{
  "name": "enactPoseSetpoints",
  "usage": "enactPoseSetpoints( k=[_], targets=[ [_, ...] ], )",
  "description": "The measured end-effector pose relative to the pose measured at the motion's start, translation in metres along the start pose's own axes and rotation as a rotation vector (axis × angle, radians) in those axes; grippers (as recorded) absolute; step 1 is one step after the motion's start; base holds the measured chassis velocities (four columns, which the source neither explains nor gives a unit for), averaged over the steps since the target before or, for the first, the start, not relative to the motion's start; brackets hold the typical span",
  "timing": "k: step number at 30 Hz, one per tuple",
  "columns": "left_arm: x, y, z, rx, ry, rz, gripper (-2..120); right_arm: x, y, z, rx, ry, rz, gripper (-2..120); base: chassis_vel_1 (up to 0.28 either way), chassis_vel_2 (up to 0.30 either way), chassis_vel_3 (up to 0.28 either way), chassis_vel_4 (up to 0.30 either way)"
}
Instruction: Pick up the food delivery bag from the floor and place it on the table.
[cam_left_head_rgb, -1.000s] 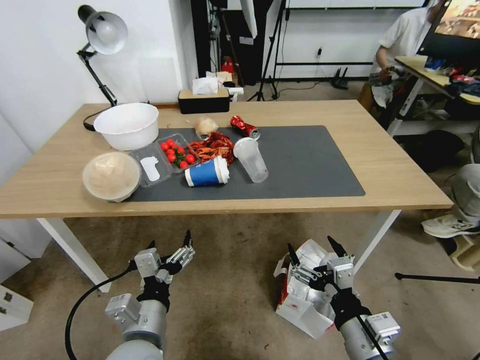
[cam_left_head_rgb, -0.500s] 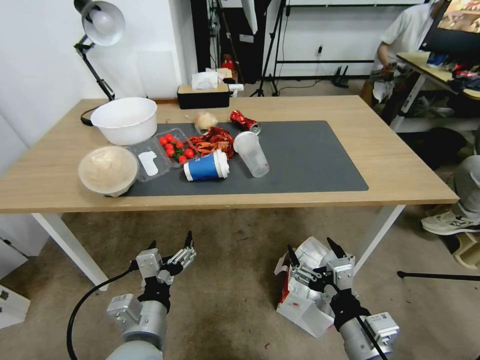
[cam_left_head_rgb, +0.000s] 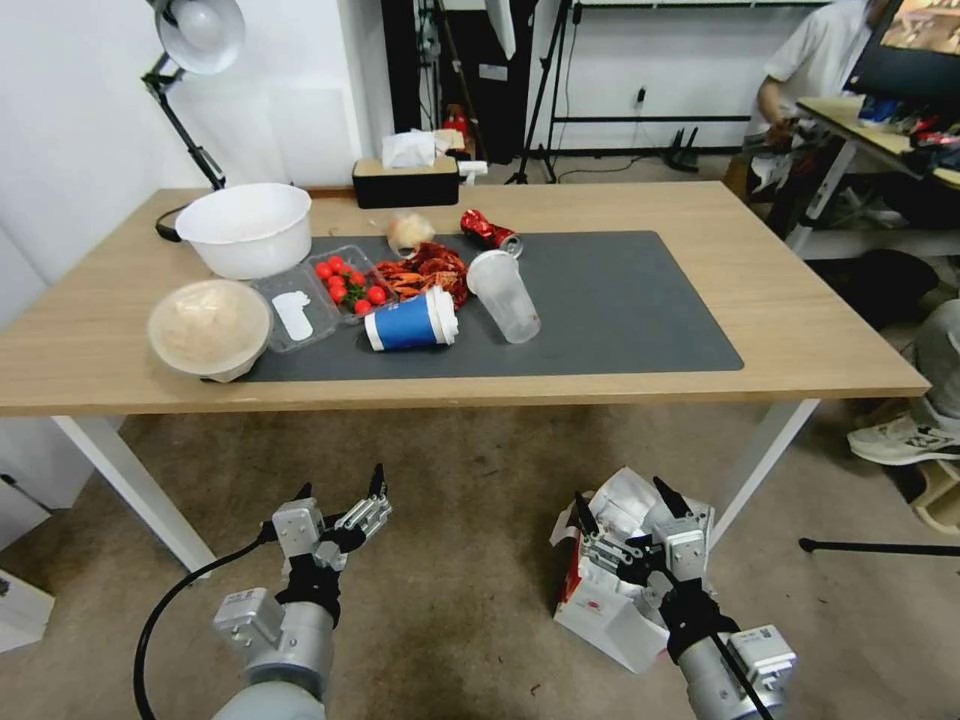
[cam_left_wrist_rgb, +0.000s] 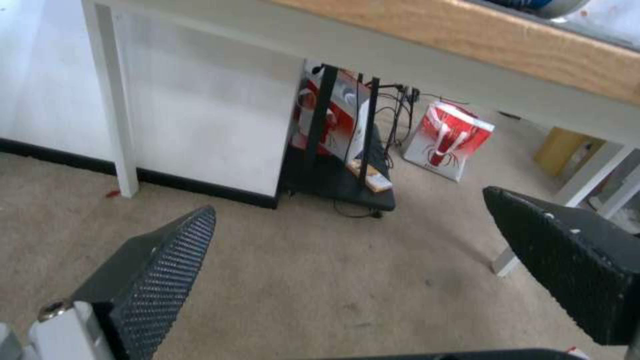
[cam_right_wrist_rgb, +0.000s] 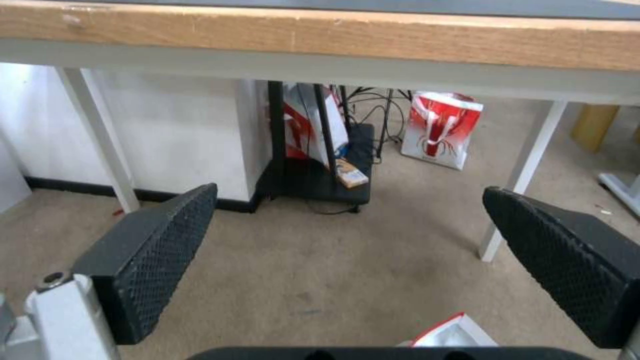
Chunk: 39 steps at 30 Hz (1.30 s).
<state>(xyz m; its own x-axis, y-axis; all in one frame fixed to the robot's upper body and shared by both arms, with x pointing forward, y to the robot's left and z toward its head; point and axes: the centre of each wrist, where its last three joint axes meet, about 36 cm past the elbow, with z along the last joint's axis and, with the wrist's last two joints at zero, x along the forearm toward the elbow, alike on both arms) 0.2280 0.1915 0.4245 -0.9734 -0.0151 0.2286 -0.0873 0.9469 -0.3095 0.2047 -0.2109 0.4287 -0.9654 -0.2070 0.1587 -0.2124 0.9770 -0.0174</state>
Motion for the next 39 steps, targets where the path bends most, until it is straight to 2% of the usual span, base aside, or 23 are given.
enactPoseSetpoints(
  k=[39],
  targets=[
    [0.001,0.000,0.003,-0.010,0.007,-0.008,100,0.000,-0.001,0.014,-0.006,-0.017,-0.006,100,0.000,0.000,0.000,0.000]
  ],
)
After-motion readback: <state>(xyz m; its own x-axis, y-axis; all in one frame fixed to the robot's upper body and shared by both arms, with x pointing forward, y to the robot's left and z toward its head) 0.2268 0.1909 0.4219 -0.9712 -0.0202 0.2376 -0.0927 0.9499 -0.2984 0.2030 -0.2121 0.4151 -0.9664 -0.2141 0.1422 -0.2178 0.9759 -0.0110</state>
